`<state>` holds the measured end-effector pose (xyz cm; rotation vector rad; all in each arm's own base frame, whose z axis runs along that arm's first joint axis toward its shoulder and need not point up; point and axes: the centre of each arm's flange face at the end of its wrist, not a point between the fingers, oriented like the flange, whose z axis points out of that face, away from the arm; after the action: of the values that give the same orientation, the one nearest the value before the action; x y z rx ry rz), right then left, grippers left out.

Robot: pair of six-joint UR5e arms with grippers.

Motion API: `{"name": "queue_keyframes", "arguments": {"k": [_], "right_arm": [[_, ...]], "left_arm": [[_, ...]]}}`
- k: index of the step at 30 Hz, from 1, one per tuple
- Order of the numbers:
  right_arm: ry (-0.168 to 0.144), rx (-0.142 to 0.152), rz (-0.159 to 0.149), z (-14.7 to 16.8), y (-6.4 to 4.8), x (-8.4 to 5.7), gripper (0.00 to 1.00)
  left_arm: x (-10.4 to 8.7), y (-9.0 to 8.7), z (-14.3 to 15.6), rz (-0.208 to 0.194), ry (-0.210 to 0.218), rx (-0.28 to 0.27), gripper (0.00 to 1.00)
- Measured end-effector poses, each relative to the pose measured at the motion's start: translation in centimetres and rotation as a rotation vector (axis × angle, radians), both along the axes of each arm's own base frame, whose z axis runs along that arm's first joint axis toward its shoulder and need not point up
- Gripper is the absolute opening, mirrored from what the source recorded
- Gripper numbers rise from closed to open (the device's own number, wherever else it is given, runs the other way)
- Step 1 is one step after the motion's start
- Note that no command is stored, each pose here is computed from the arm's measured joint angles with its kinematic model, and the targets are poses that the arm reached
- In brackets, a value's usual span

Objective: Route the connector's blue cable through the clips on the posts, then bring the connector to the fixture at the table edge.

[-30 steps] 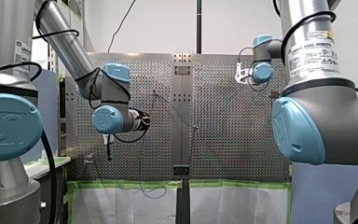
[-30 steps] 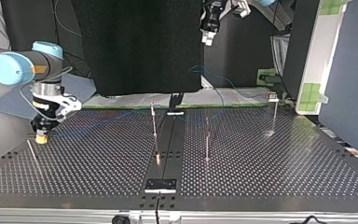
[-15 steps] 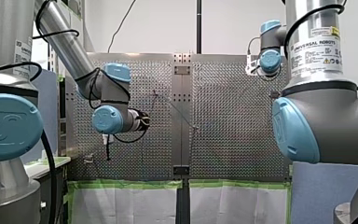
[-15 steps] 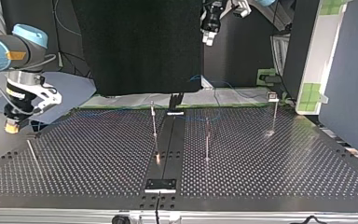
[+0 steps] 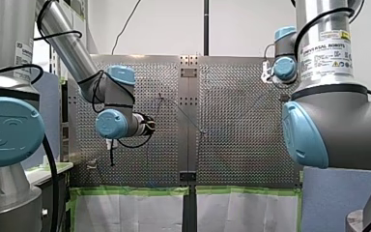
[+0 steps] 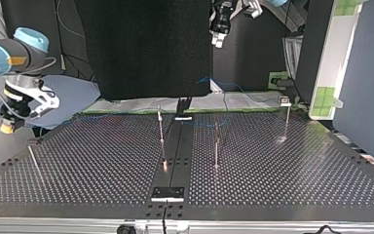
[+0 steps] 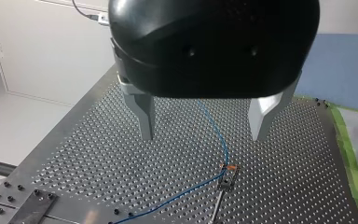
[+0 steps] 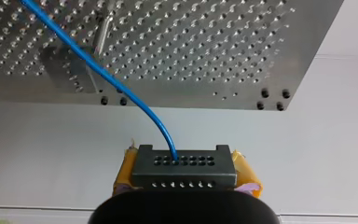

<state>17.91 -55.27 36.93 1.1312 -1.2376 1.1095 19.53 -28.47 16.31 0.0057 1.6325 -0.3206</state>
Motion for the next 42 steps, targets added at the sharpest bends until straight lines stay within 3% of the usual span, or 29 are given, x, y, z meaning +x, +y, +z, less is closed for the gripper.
{"name": "queue_keyframes", "arguments": {"k": [6, 11, 16, 20, 28, 34, 42], "right_arm": [[0.01, -0.01, 0.012, -1.4, -0.1, -0.5, 0.0], [0.047, -0.019, 0.032, -1.9, -0.5, -0.9, 0.0], [0.092, -0.002, 0.059, -3.6, -1.6, -1.4, 0.0], [0.107, 0.001, 0.08, -5.2, -2.7, -1.8, 0.0], [0.106, 0.011, 0.119, -8.6, -4.6, -2.7, 0.0], [0.095, 0.003, 0.13, -10.2, -5.9, -4.5, 0.0], [0.095, -0.013, 0.17, -10.2, -6.4, -5.7, 0.0]], "left_arm": [[0.1, 0.1, 0.0, 0.012, -0.001, 0.004, 1.0], [0.1, 0.3, 0.0, 0.023, 0.0, 0.006, 1.0], [0.3, 0.5, 0.0, 0.035, -0.001, 0.017, 1.0], [0.4, 0.6, 0.0, 0.046, -0.002, 0.027, 1.0], [0.7, 0.8, 0.0, 0.064, -0.001, 0.038, 1.0], [0.8, 1.0, 0.1, 0.083, -0.003, 0.062, 1.0], [0.8, 1.1, 0.0, 0.088, -0.002, 0.071, 1.0]]}}
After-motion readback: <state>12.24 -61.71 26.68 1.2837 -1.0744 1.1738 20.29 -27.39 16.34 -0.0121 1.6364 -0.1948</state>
